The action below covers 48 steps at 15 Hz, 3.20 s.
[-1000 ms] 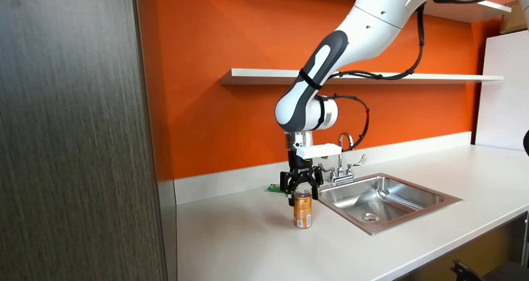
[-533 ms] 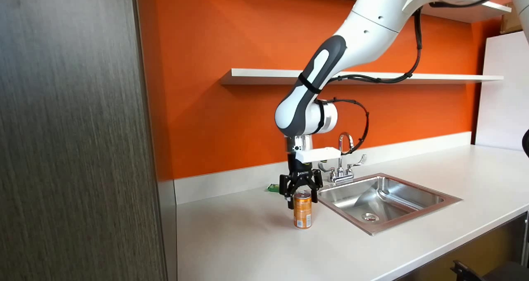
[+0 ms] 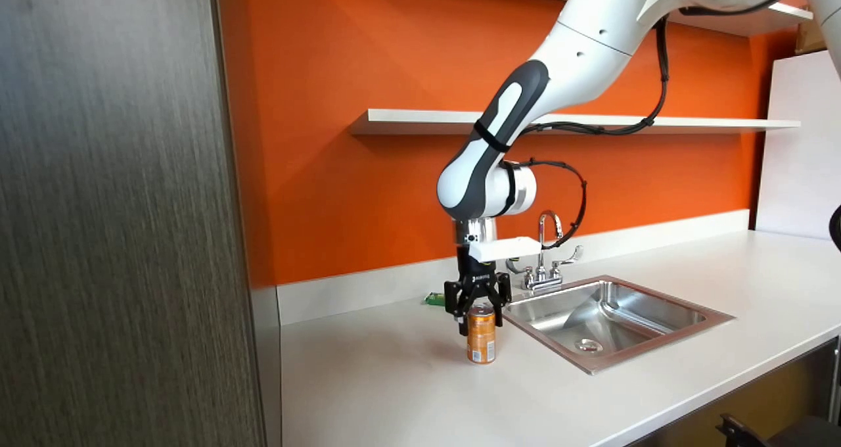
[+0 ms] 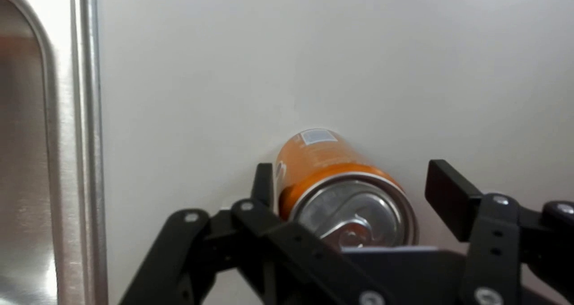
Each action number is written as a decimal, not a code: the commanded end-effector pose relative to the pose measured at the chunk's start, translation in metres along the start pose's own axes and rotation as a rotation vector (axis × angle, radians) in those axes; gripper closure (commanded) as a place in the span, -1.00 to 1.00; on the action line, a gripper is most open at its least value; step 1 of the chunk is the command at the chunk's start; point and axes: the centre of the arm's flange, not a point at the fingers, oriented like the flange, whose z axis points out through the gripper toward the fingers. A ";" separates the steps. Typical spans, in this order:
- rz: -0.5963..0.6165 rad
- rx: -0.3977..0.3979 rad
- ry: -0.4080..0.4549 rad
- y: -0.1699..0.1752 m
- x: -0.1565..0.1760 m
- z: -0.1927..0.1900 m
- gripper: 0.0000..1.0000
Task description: Put the can in the sink
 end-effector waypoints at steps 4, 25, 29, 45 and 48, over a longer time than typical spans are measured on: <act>0.037 -0.017 0.011 0.002 0.010 -0.002 0.24; 0.253 0.071 0.089 0.093 -0.017 -0.156 0.24; 0.416 0.128 0.095 0.170 -0.032 -0.155 0.24; 0.713 0.265 -0.025 0.310 -0.031 -0.043 0.24; 0.718 0.267 -0.054 0.309 -0.020 -0.018 0.24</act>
